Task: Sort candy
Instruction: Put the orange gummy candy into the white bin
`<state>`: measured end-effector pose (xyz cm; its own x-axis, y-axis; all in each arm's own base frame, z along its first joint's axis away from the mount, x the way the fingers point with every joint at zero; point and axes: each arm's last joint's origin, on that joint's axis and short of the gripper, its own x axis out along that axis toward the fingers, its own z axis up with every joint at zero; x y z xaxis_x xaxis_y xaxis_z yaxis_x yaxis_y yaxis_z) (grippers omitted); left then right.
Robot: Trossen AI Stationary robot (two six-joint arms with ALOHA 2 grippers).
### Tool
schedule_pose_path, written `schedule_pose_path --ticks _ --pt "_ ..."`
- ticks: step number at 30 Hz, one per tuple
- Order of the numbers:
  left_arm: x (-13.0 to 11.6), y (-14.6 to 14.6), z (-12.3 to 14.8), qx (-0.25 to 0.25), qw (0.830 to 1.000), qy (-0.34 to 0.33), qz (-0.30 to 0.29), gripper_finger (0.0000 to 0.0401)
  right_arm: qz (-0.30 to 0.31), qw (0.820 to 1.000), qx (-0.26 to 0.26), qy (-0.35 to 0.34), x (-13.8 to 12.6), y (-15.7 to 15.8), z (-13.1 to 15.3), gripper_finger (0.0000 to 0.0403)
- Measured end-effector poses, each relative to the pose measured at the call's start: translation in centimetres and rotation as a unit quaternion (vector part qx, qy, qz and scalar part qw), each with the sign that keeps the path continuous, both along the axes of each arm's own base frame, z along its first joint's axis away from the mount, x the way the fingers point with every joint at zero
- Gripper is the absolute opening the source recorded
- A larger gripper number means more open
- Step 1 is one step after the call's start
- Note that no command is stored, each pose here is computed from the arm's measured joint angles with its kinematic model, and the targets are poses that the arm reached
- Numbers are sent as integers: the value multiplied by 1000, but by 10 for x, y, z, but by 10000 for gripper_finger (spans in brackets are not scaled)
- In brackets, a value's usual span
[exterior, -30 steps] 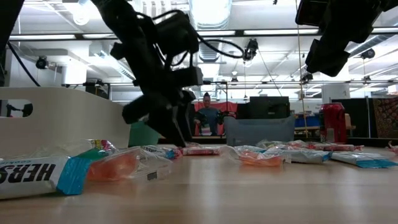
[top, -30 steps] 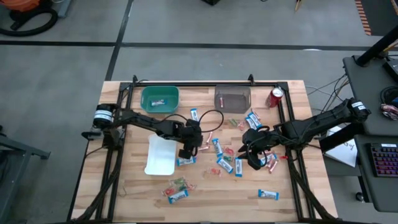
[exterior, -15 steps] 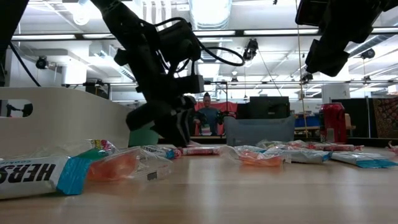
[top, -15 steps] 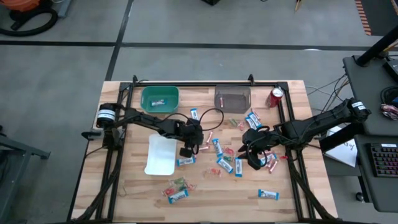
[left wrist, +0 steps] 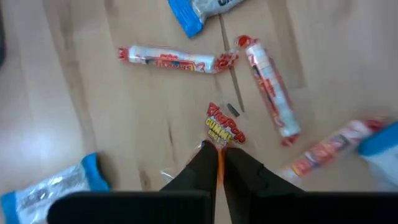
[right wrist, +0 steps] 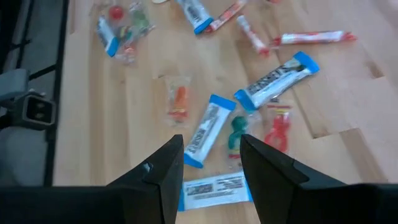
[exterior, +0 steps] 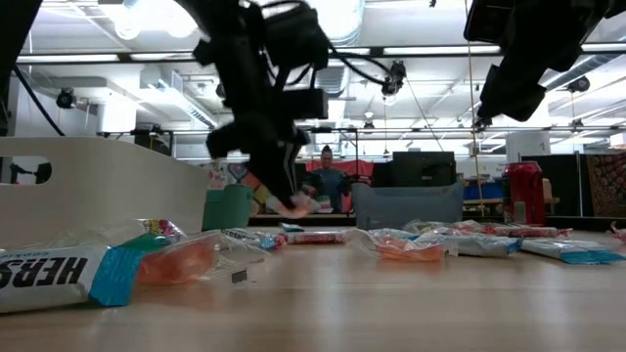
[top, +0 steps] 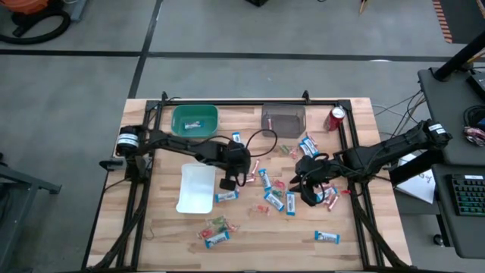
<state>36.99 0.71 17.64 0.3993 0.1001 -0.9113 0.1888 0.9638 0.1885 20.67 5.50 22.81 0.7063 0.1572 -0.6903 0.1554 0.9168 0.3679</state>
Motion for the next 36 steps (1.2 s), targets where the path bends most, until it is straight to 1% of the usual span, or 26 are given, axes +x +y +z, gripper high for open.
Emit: schedule_pose_path --ticks 4,9,15,20,22,25,30,33,36 --pt "0 -10 25 -8 1000 21 8 0 -9 1000 -9 2 -1 -1 -2 151" --pt "-10 -31 60 -23 999 27 11 0 -9 1000 -10 5 -1 -1 -5 151" --pt "-38 -52 92 -47 998 18 42 0 -18 1000 -19 6 -2 -2 -8 151" --pt "-71 -64 105 -74 992 30 96 0 -18 1000 -20 7 -2 -2 -8 151" --pt "-83 -68 106 -85 989 34 119 0 -18 1000 -20 7 -2 -2 -9 151" --pt "-101 -72 98 -94 983 51 150 0 -18 1000 -20 7 -2 -2 -9 151" --pt "-128 -72 73 -92 973 89 192 0 -18 1000 -19 5 -2 -2 -9 151" --pt "-135 -70 56 -87 968 107 212 0 -18 1000 -17 -2 -1 -2 -8 151" --pt "-136 -70 42 -84 968 109 209 0 -18 1000 -15 -8 -1 -2 -7 151"
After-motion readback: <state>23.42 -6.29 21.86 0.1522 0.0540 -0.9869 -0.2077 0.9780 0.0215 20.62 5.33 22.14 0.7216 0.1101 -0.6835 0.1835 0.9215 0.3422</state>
